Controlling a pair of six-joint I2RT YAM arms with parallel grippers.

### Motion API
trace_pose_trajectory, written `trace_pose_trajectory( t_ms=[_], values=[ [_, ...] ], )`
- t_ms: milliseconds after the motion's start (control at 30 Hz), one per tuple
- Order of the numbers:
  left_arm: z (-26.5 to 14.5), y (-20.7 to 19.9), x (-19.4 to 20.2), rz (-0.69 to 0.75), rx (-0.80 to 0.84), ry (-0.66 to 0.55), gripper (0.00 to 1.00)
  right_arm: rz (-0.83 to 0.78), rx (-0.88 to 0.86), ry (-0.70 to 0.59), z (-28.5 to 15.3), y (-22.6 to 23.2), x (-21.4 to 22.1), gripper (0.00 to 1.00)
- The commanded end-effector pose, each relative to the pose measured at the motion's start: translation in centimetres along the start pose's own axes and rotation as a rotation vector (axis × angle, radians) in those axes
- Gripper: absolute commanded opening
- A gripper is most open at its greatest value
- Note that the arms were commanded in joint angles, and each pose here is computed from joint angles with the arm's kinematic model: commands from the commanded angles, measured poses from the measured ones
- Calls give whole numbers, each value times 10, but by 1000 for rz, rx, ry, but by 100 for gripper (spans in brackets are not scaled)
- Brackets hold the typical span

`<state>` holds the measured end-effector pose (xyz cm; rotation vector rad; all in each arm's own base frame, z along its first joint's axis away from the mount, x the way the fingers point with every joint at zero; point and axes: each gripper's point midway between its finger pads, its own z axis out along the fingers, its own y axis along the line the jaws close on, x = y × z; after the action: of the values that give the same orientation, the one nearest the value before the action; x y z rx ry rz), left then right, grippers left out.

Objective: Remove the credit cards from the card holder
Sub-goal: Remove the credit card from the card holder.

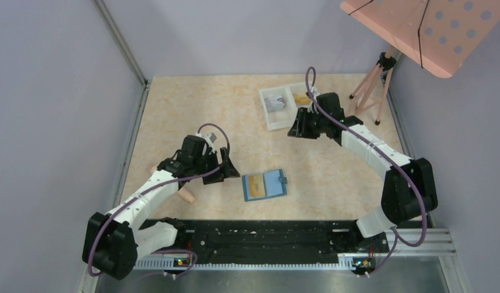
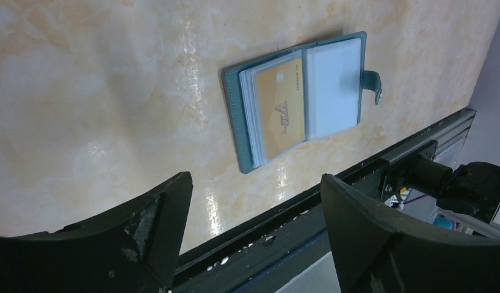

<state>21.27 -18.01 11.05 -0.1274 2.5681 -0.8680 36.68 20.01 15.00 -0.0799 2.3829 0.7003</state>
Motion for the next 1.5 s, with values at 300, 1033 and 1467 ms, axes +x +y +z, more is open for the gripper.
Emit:
trace_pose_trajectory(
  t_ms=[300,1033,1467],
  values=[
    [43,-12,20,-101,203,83,63,82,-351,114,-35,110,107,38],
    [81,-16,29,-100,293,115,7,89,-359,239,13,112,180,35],
    [93,1,47,-131,238,169,6,92,-279,284,36,90,201,34]
  ],
)
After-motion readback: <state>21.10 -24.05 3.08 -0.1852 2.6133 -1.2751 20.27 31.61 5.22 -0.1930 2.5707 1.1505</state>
